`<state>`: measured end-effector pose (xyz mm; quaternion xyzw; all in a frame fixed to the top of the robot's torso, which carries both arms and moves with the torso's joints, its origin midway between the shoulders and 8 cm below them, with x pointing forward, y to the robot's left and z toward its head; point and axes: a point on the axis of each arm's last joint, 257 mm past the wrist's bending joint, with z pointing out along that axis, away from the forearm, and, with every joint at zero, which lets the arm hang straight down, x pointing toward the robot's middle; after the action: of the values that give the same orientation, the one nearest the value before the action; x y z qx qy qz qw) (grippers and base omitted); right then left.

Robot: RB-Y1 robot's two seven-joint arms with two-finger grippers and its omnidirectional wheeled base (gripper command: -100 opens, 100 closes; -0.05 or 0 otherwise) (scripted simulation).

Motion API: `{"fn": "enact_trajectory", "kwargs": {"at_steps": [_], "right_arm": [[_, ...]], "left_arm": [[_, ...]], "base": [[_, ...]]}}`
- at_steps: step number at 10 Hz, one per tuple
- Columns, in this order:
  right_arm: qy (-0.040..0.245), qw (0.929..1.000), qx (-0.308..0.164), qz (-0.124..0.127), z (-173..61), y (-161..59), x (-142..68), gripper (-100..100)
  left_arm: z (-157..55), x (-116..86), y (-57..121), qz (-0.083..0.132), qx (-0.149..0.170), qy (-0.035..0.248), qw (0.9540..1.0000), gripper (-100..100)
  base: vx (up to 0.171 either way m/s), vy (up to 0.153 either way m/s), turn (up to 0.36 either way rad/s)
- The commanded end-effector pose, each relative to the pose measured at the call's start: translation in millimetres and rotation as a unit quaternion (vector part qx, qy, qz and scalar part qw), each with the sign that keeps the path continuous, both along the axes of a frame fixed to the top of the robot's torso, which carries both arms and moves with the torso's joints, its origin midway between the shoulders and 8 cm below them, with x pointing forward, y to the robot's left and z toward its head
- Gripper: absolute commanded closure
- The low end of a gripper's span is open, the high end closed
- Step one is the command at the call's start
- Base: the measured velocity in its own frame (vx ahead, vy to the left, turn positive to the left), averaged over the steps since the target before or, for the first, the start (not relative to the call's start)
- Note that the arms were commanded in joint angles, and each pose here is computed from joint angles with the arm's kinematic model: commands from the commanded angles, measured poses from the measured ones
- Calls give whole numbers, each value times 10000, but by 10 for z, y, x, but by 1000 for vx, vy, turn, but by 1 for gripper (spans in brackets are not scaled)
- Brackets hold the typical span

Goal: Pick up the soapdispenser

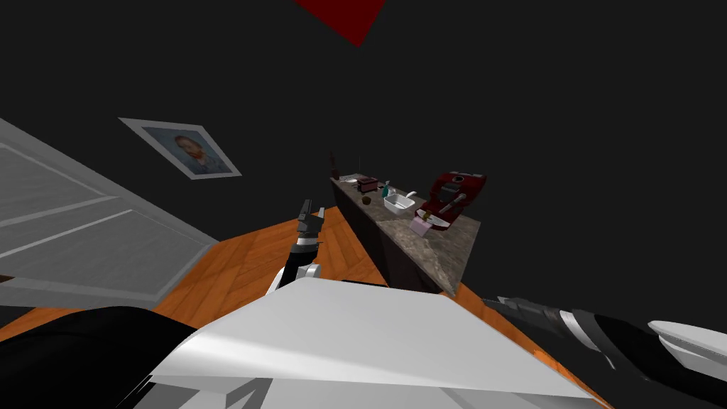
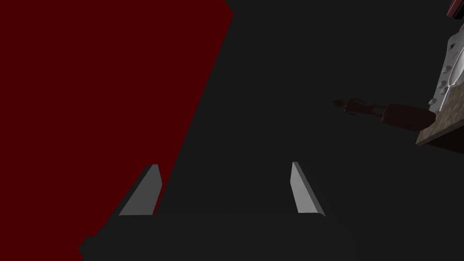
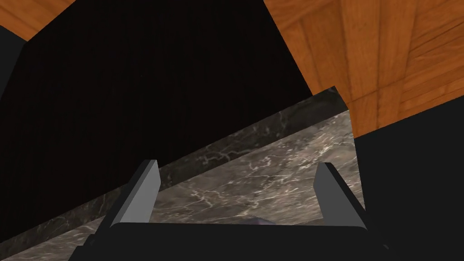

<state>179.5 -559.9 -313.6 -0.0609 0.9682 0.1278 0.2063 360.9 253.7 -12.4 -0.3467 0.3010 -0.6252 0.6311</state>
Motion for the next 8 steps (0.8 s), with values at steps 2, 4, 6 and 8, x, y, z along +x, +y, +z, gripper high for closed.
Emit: {"fn": "enact_trajectory", "kwargs": {"at_steps": [2,4,6,8], "right_arm": [[253,9988,-283,310,100,-143,-31,-100],[407,9966,-487,517,188,-254,-26,-100],[544,9936,-687,716,289,-357,1,-100],[639,9907,-833,860,372,-434,26,-100]], "left_arm": [[0,0,0,0,0,0,10000,0],[0,0,0,0,0,0,10000,0],[0,0,0,0,0,0,10000,0],[0,0,0,0,0,0,10000,0]], "base": [[54,-27,134],[69,-21,137],[67,-7,130],[76,7,130]]}}
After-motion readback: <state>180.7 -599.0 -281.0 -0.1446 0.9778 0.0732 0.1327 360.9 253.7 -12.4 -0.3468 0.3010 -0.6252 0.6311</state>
